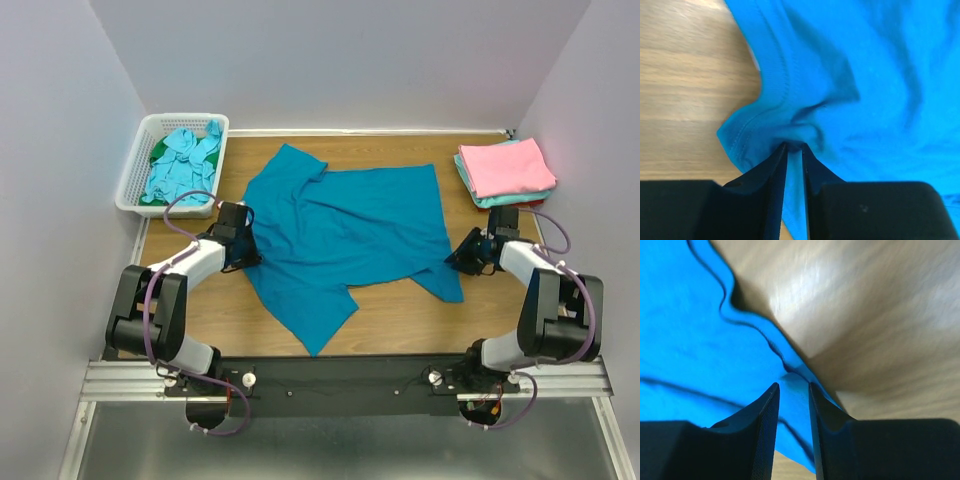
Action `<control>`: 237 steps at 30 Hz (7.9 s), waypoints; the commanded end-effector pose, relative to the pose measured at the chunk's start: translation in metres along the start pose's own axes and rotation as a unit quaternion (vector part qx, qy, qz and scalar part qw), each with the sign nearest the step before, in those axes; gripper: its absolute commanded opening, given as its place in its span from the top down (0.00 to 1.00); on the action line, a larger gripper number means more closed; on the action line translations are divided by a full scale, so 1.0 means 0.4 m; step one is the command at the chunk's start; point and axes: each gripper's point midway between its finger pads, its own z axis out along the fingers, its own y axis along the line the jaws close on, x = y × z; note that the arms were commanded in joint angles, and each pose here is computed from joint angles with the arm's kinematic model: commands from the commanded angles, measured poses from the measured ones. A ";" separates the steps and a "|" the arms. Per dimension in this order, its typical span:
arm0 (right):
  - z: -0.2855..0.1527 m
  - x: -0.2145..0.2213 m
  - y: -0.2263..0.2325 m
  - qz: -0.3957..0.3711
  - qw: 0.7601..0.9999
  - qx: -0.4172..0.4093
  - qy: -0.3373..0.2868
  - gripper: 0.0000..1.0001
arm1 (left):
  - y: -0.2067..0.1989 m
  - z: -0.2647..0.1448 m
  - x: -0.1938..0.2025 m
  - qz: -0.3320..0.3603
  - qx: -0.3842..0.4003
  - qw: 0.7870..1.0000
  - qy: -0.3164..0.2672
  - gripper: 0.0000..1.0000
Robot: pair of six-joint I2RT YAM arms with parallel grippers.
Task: Fold and stack the t-shirts
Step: Flatten the tshirt out, then fold the tshirt
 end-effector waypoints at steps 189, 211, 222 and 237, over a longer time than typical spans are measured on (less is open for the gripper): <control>-0.018 -0.025 0.279 -0.278 0.958 0.038 -0.066 0.37 | -0.195 -0.059 -0.411 0.071 -0.019 0.985 -0.156 0.32; 0.098 -0.167 0.222 -0.215 0.969 0.101 -0.063 0.18 | 0.000 0.071 -0.201 0.050 -0.093 0.993 -0.061 0.34; 0.169 -0.217 0.210 -0.209 0.969 0.120 -0.058 0.19 | 0.046 0.145 -0.284 0.031 -0.118 0.991 -0.052 0.37; 0.247 -0.364 0.279 -0.208 0.970 0.098 -0.085 0.19 | -0.017 0.180 -0.511 0.024 -0.100 0.989 -0.102 0.37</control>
